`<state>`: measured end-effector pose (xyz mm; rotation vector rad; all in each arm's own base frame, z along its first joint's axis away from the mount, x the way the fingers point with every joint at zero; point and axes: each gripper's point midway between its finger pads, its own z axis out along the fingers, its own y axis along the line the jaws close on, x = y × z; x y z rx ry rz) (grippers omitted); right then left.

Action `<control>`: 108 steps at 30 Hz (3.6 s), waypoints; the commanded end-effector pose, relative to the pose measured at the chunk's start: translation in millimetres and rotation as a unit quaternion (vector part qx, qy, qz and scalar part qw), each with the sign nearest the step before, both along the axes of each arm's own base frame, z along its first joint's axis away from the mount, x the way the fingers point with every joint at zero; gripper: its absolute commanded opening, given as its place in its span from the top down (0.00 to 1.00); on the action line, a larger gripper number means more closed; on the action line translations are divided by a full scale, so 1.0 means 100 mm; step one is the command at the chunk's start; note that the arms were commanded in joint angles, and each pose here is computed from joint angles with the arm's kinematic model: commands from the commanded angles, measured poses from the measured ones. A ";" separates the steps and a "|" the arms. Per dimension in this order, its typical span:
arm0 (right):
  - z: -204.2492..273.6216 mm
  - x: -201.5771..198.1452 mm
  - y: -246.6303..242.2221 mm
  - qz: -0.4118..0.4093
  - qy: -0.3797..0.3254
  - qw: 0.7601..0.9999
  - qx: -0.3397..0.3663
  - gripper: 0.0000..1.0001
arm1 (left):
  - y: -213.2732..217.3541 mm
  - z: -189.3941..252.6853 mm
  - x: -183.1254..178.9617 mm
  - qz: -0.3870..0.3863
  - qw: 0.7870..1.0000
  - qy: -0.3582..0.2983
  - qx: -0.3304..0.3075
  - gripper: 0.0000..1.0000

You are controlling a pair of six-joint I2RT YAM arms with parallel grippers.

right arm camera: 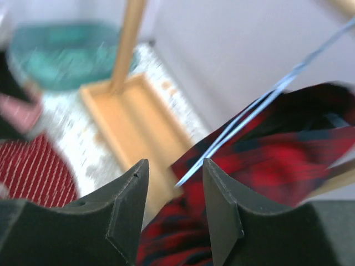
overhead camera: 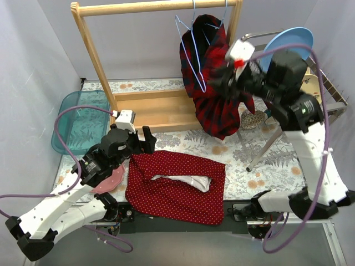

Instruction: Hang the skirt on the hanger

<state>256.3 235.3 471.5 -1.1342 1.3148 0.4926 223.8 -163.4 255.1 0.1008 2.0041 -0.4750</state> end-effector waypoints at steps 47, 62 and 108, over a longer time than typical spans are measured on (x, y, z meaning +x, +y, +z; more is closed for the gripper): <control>0.44 1.32 0.65 -0.009 0.155 0.970 0.188 0.99 | 0.28 -0.42 0.19 0.060 0.997 -0.042 0.038 0.02; -0.84 -0.22 0.43 0.162 0.211 0.963 0.052 0.99 | 0.22 0.53 -0.29 -0.023 0.983 -0.133 -0.123 0.02; -3.19 -1.68 0.70 0.288 0.499 0.810 0.109 0.99 | -0.34 -0.45 -1.02 -0.109 0.937 0.181 -0.277 0.09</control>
